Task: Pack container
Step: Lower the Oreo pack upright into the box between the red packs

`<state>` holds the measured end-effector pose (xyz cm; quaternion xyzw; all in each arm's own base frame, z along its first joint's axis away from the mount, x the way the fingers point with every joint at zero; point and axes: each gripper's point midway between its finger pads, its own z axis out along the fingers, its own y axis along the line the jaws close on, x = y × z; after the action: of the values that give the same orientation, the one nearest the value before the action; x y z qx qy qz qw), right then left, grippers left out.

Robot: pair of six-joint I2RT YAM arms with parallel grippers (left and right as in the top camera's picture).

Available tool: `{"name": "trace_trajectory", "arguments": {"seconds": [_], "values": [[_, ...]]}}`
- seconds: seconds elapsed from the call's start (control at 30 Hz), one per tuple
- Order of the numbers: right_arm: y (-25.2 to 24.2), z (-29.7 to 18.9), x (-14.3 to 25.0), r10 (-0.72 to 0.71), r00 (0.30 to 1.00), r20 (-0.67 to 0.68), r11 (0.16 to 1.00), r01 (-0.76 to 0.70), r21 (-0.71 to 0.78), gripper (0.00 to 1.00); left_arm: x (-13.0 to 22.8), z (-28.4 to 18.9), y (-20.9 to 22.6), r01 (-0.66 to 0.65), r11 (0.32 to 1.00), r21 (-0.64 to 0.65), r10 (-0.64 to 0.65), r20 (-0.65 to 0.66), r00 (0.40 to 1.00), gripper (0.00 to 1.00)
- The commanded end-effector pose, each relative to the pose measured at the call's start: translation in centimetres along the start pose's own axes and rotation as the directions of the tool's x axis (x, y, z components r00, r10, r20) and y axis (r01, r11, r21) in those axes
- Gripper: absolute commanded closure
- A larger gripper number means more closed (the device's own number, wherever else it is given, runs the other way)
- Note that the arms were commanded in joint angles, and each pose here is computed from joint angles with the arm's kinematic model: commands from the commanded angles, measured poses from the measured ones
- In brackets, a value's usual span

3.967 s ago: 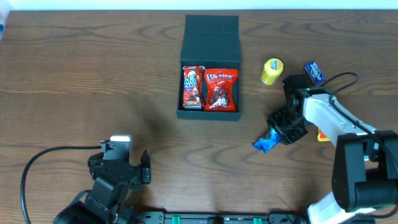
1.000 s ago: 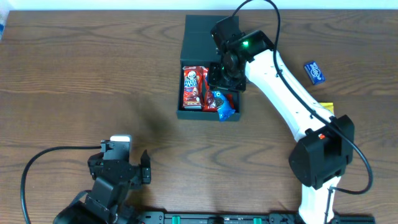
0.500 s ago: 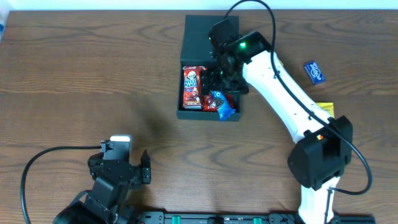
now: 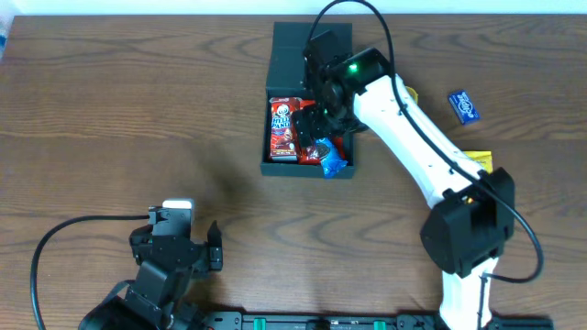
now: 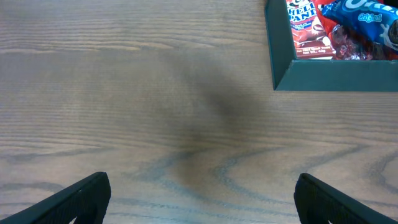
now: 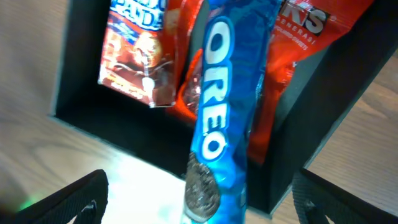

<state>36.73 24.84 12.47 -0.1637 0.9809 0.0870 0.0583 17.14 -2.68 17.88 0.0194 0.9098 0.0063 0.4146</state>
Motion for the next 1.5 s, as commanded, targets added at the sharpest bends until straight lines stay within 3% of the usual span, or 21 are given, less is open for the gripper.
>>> {"name": "trace_trajectory", "arguments": {"seconds": [0.0, 0.63, 0.77, 0.97, 1.07, 1.37, 1.47], "values": [[-0.5, 1.7, -0.2, -0.032, 0.999, -0.025, 0.998, 0.033, 0.044, 0.06, 0.2, 0.1, 0.4, -0.013, 1.0, -0.023, 0.013, 0.0, 1.0, 0.05], [-1.8, 5.6, 1.1, -0.018, 0.993, -0.121, 0.995, 0.03, 0.094, 0.09, 0.2, 0.1, 0.4, -0.013, 1.0, -0.023, 0.013, 0.0, 1.0, 0.05], [-1.9, 5.8, 1.2, -0.018, 0.992, -0.124, 0.995, 0.03, 0.095, 0.25, 0.2, 0.1, 0.4, -0.013, 1.0, -0.023, 0.013, 0.0, 1.0, 0.05], [-2.1, 6.4, 1.9, -0.014, 0.989, -0.148, 0.995, 0.029, 0.1, 0.41, 0.2, 0.1, 0.4, -0.013, 1.0, -0.023, 0.013, 0.0, 1.0, 0.05], [-2.3, 6.8, 2.4, -0.011, 0.987, -0.162, 0.994, 0.028, 0.103, 0.54, 0.2, 0.1, 0.4, -0.013, 1.0, -0.023, 0.013, 0.0, 1.0, 0.05], [-2.2, 7.0, 2.1, 0.019, 0.989, -0.147, 0.995, -0.003, 0.104, 0.76, 0.2, 0.1, 0.4, -0.013, 1.0, -0.023, 0.013, 0.0, 1.0, 0.05], [-2.1, 6.9, 1.7, 0.04, 0.991, -0.126, 0.994, -0.027, 0.103, 0.78, 0.2, 0.1, 0.4, -0.013, 1.0, -0.023, 0.013, 0.0, 1.0, 0.05]]}}
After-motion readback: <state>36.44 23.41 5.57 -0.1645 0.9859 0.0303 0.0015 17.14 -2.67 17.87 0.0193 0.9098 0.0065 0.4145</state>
